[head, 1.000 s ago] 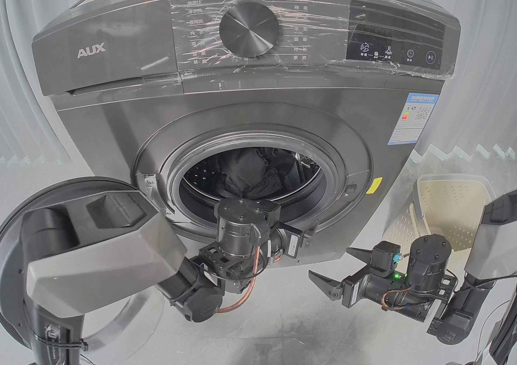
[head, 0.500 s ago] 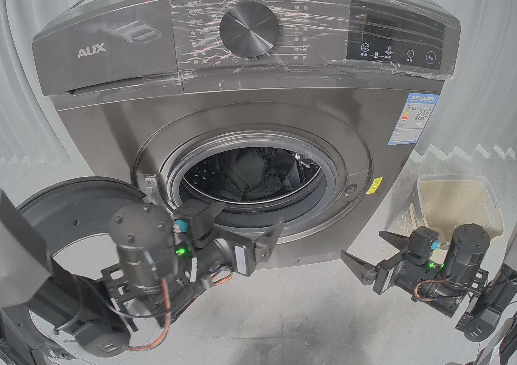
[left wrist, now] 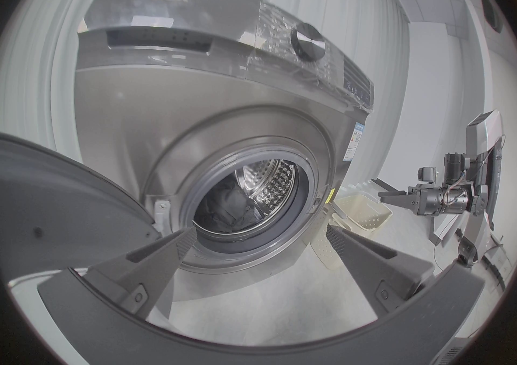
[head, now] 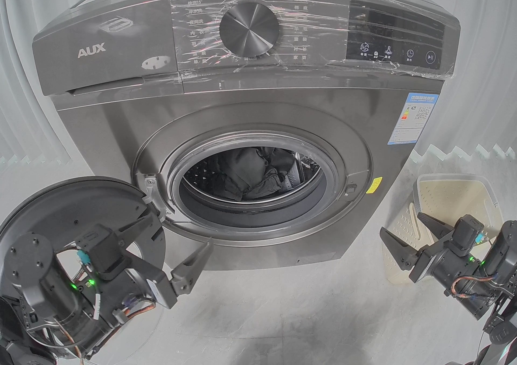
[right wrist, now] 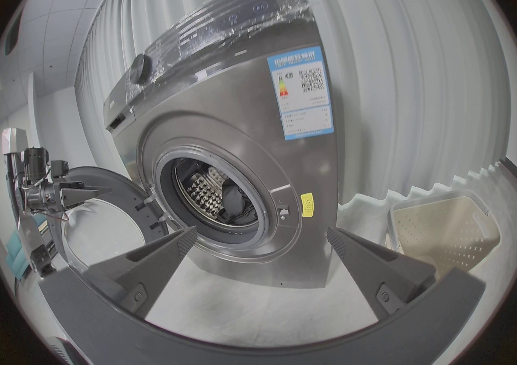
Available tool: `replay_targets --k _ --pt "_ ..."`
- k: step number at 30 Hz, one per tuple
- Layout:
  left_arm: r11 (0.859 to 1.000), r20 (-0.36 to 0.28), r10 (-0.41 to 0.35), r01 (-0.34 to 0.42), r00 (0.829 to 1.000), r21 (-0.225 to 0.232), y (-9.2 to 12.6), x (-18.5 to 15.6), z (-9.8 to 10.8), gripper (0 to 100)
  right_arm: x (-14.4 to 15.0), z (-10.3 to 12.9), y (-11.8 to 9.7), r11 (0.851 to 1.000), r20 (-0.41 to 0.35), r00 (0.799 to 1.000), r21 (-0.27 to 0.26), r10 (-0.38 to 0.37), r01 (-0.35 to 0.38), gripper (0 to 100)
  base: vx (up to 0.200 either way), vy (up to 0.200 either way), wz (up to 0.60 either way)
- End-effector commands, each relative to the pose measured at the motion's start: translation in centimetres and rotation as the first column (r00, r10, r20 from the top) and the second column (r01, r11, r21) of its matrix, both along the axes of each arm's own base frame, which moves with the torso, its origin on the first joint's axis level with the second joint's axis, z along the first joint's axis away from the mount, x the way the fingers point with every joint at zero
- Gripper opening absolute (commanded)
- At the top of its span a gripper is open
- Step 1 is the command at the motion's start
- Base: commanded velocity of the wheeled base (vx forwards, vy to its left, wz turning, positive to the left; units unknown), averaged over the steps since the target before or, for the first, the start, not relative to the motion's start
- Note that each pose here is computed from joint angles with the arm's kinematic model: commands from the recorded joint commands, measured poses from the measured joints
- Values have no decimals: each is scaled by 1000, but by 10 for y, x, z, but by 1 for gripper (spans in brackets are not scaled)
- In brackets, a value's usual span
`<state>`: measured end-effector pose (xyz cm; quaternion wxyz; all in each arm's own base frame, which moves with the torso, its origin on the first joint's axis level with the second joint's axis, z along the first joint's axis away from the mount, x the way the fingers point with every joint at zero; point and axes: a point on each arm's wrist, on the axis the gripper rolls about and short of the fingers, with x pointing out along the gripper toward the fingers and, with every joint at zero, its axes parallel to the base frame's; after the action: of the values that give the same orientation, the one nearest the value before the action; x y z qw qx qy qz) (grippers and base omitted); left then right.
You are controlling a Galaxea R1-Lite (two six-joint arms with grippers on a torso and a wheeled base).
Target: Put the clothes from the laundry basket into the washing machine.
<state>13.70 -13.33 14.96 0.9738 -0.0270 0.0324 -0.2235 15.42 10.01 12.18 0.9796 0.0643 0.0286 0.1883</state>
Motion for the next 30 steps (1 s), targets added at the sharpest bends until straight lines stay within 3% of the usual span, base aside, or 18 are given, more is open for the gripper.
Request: replay_targets --k 1,4,9,12,17,23,25,27,30 --pt "1000 56 9 -7 998 -21 17 -15 9 100 -11 10 -8 999 46 999 30 -13 12 100 -200 0 0" --pt "999 78 42 -41 996 -18 28 -18 11 100 -17 17 -11 999 77 997 52 -7 3 100 -200 0 0" --pt "997 113 72 -71 991 -17 51 -35 9 100 -30 20 -21 999 36 999 51 -10 9 100 -200 0 0" --pt "997 121 80 -81 989 -1 63 -47 4 100 -47 19 -30 1000 0 1000 16 4 -4 100 -200 0 0" --pt "993 131 118 -117 984 -13 80 -61 5 100 -76 14 -50 999 -55 998 -48 4 -6 100 -200 0 0" --pt "988 113 154 -150 982 -41 102 -83 -1 100 -110 7 -77 998 -57 997 31 -53 55 100 -200 0 0" --pt "987 108 160 -156 981 -38 108 -90 -4 100 -115 4 -83 995 -58 994 30 -88 90 100 -200 0 0" --pt "981 66 194 -195 979 6 115 -97 -15 100 -124 -2 -90 988 -56 987 13 -152 153 100 -100 0 0" --pt "961 43 272 -273 961 31 123 -105 -23 100 -134 -5 -98 970 -5 971 -34 -239 239 100 0 0 0"
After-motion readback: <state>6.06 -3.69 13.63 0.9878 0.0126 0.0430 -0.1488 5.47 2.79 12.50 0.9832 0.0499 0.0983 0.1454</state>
